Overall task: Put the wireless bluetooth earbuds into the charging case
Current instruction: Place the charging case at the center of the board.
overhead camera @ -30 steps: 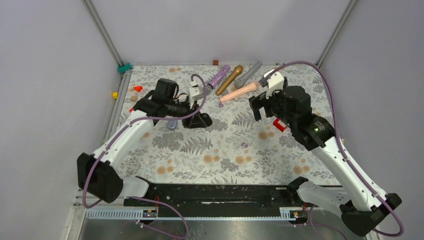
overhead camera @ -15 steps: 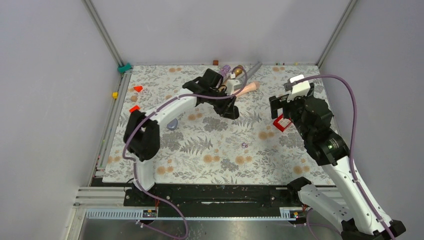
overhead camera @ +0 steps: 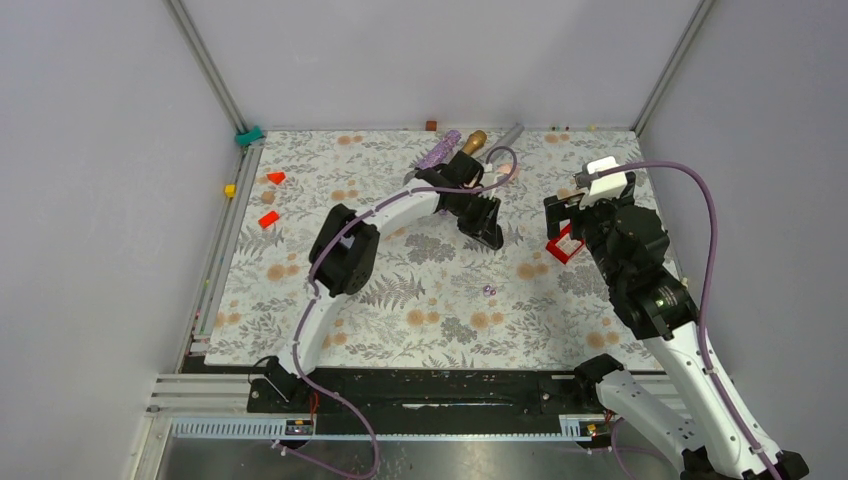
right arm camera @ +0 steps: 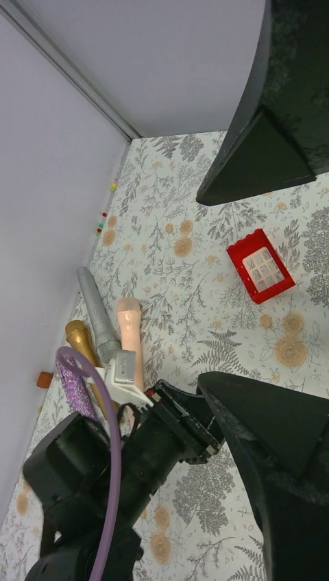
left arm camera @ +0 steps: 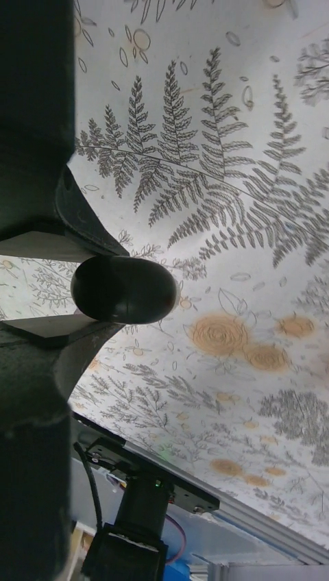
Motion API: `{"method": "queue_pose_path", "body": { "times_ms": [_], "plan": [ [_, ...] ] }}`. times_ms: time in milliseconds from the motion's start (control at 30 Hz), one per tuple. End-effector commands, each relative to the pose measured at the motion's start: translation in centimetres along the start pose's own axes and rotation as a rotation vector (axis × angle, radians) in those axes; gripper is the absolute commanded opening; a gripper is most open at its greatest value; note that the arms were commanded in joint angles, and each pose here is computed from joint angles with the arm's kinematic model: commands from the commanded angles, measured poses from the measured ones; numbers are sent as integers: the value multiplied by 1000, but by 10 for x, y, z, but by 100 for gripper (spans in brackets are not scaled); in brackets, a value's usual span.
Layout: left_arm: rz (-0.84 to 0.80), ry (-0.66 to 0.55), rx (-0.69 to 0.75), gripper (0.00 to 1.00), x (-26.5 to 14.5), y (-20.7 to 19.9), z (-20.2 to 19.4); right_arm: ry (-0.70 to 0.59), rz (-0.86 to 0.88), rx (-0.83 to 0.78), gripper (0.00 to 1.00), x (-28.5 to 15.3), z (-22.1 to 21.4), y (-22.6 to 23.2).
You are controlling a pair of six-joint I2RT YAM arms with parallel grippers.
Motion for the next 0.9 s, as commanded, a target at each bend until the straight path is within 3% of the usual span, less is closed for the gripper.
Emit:
{"method": "queue_pose_path", "body": {
  "times_ms": [0, 167, 500, 733, 867],
  "plan": [
    [-9, -66, -112, 0, 9, -4, 20, -54, -42, 9, 99, -1, 10, -8],
    [-27, -70, -199, 0, 23, 5, 21, -53, -17, 15, 99, 2, 7, -3],
    [157, -138, -358, 0, 21, 49, 23, -52, -4, 21, 99, 2, 4, 0],
    [199, -146, -442, 0, 19, 67, 25, -45, 3, 26, 99, 5, 2, 1],
    [188, -130, -469, 22, 20, 68, 22, -43, 0, 27, 100, 5, 2, 0]
  ]
}}
Point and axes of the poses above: each gripper's point midway between its finger pads, its own x axis out along the fingers, its own y axis along the line the jaws close on, z = x × y, the point moved 4 cm from there along -x, back along the fingers, and after that the axes turned 11 degrees about -x, right-handed, at the moved point
